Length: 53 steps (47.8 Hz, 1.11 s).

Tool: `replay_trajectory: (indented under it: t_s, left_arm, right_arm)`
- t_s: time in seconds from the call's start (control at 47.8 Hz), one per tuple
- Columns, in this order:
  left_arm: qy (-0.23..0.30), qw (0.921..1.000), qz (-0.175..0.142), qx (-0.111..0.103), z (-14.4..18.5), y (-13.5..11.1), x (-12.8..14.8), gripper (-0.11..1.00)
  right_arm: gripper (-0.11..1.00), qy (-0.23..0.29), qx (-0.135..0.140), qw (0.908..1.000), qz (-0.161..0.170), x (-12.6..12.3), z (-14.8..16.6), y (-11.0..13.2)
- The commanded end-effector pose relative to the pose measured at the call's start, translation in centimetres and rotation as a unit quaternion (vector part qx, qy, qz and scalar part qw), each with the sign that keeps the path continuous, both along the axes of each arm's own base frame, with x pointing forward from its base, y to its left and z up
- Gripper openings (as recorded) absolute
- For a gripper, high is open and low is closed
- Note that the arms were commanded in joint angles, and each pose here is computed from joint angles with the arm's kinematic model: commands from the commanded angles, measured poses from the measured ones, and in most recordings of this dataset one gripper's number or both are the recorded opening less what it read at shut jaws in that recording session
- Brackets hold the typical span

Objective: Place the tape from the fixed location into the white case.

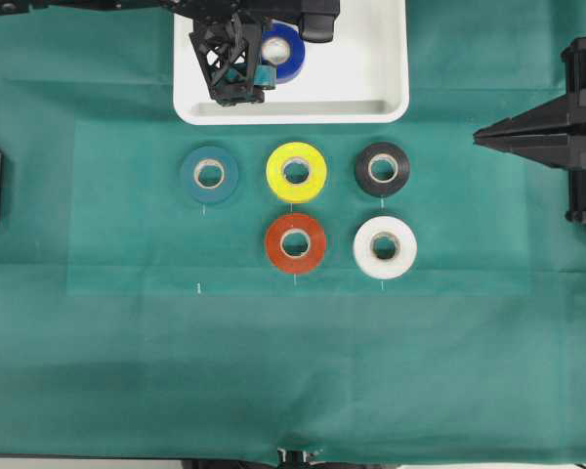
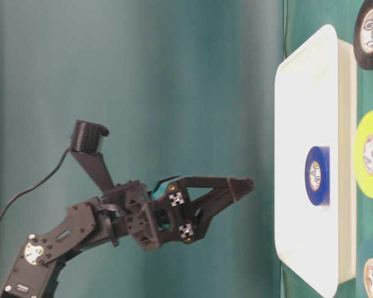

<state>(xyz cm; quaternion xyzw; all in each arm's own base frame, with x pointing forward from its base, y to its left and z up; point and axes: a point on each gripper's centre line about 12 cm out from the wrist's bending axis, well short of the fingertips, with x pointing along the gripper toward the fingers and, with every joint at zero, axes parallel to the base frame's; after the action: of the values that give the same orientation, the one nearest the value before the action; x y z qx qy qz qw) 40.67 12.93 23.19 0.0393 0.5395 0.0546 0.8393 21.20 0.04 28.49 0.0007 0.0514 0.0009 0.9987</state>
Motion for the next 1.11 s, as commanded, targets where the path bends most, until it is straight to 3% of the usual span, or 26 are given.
replay_trajectory:
  t_s: [0.0,0.377,1.089]
  left_arm:
    - [-0.038,0.9992,-0.006,0.011,3.4,-0.6,0.0,0.85]
    - [-0.062,0.9978,-0.015,0.017,7.2,-1.8,-0.9,0.85]
    - [-0.064,0.9977,-0.015,0.017,7.2,-1.9,-1.2,0.85]
  right_arm:
    - [0.0,-0.017,-0.001,0.9999,0.0,0.2,1.3,0.0]
    - [0.0,-0.016,0.0,0.9999,0.0,0.2,1.3,0.0]
    - [0.0,-0.014,0.0,0.9999,0.001,0.3,1.1,0.0]
